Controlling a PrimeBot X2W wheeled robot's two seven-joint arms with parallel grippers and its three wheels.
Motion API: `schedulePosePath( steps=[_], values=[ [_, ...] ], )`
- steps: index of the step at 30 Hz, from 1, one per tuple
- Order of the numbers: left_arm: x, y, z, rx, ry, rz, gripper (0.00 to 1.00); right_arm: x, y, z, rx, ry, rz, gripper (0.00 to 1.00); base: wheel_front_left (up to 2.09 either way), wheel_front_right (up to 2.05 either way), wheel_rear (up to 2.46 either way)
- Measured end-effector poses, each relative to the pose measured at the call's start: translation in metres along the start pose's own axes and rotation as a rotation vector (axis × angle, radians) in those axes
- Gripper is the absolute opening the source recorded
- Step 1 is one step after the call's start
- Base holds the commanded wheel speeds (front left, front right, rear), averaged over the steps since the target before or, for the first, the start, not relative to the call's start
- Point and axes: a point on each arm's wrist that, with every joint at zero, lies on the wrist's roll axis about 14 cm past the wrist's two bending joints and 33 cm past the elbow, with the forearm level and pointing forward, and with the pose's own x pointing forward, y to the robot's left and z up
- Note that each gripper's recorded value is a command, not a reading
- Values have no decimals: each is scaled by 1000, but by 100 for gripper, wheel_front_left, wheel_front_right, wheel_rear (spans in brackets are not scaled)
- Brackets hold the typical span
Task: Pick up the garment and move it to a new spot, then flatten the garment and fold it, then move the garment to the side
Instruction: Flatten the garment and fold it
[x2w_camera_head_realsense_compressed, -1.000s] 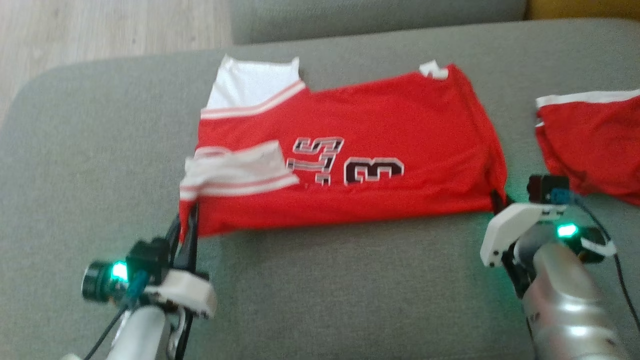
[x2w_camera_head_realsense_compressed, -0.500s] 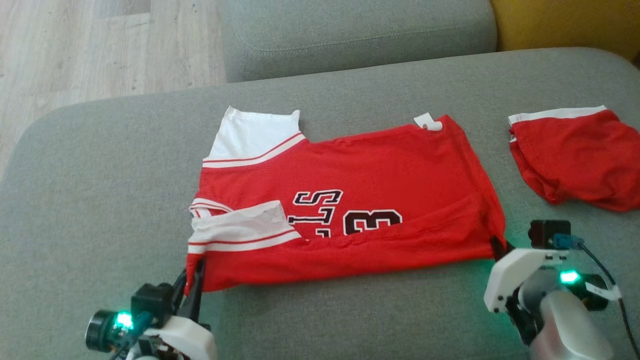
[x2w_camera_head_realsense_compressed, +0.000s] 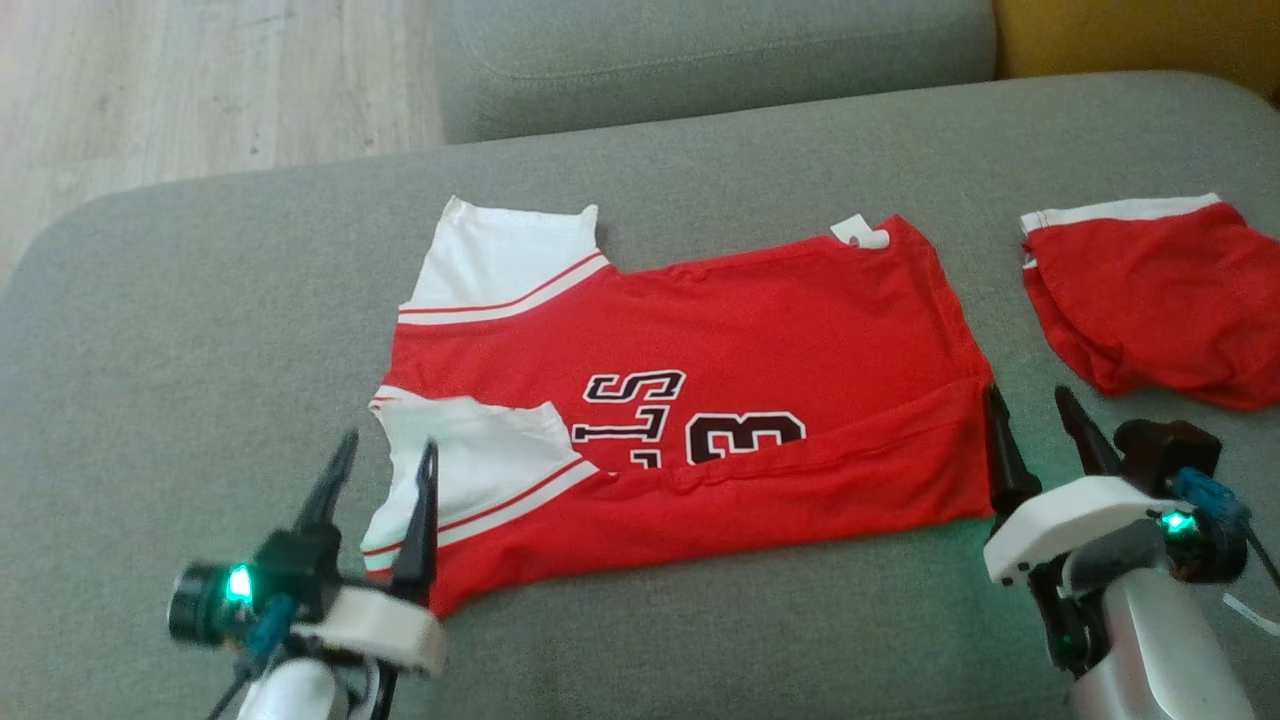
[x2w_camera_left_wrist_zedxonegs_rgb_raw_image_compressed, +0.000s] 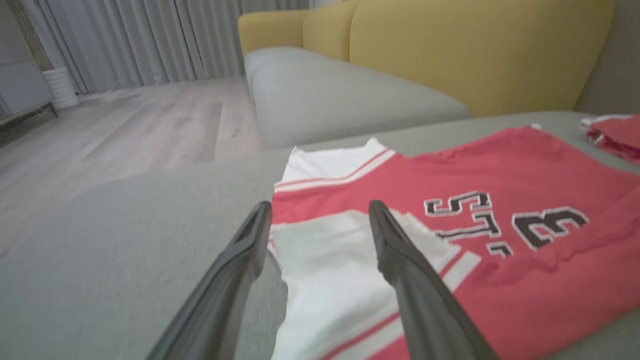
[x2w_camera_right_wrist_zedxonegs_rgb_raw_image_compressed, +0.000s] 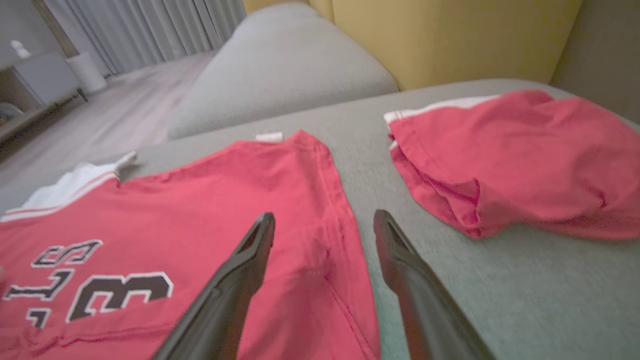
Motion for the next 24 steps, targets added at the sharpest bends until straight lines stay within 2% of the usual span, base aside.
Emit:
schedulePosePath(
  steps=[2, 8, 14, 18, 24],
  values=[
    [10, -4, 25, -9, -97, -11, 100, 1, 3, 10, 8, -65, 9, 100, 0, 0, 0],
    [33, -4, 71, -13, -253, -25, 100, 2, 6, 18, 33, -146, 19, 100, 0, 0, 0],
    [78, -10, 95, 35, -293, -134, 100, 14, 7, 25, 52, -189, 22, 100, 0, 0, 0],
    [125, -2, 101, 124, -218, -188, 100, 24, 8, 31, 52, -211, 29, 100, 0, 0, 0],
    [180, 9, 54, 236, 72, -233, 100, 30, -7, 22, 65, -193, -12, 100, 0, 0, 0]
  ],
)
